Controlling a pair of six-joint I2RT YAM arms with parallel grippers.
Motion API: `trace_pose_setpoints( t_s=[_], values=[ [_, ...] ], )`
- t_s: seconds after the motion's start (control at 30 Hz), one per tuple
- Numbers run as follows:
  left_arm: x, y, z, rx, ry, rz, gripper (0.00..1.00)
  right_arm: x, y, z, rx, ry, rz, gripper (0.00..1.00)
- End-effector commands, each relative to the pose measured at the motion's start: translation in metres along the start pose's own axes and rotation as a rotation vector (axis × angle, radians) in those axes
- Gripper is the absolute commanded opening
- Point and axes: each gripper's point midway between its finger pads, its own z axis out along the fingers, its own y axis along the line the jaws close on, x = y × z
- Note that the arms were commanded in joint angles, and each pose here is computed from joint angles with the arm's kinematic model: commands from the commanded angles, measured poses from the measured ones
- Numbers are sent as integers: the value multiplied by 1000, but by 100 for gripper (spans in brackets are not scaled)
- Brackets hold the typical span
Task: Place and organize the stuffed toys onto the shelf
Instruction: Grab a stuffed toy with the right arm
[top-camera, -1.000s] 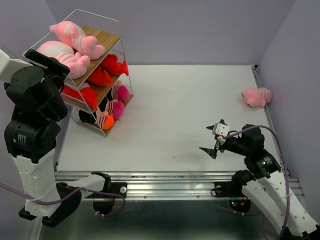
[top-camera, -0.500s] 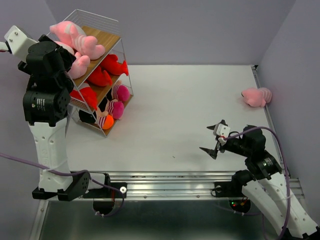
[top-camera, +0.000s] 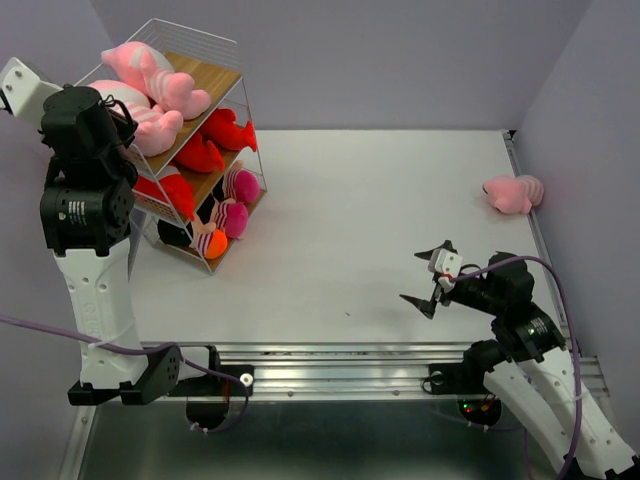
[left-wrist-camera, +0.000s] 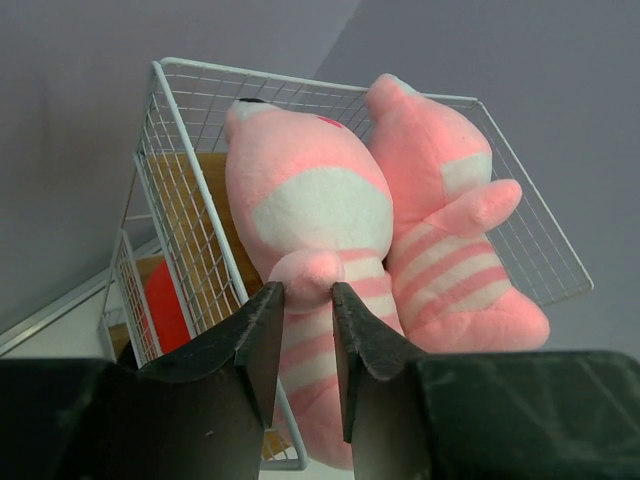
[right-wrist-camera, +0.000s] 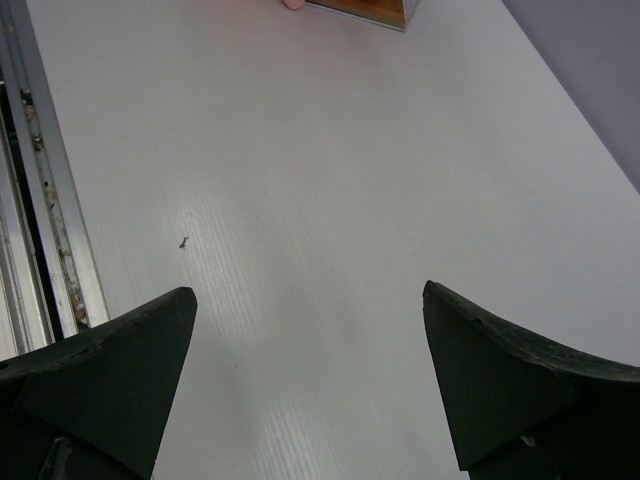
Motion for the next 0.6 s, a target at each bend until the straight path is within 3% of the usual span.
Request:
trace_pose_setpoints(
  t_s=[0.0, 0.3, 0.57],
  values=[
    [-14, -5, -5, 35, -44, -41, 34, -10, -6, -1, 24, -35, -38, 100],
    [-19, -1, 0, 25, -59, -41, 1, -11, -7, -2, 30, -38, -43, 100],
    [-23, -9, 0, 61, -74, -45, 0, -11, -7, -2, 34, -39, -45, 100]
  ],
)
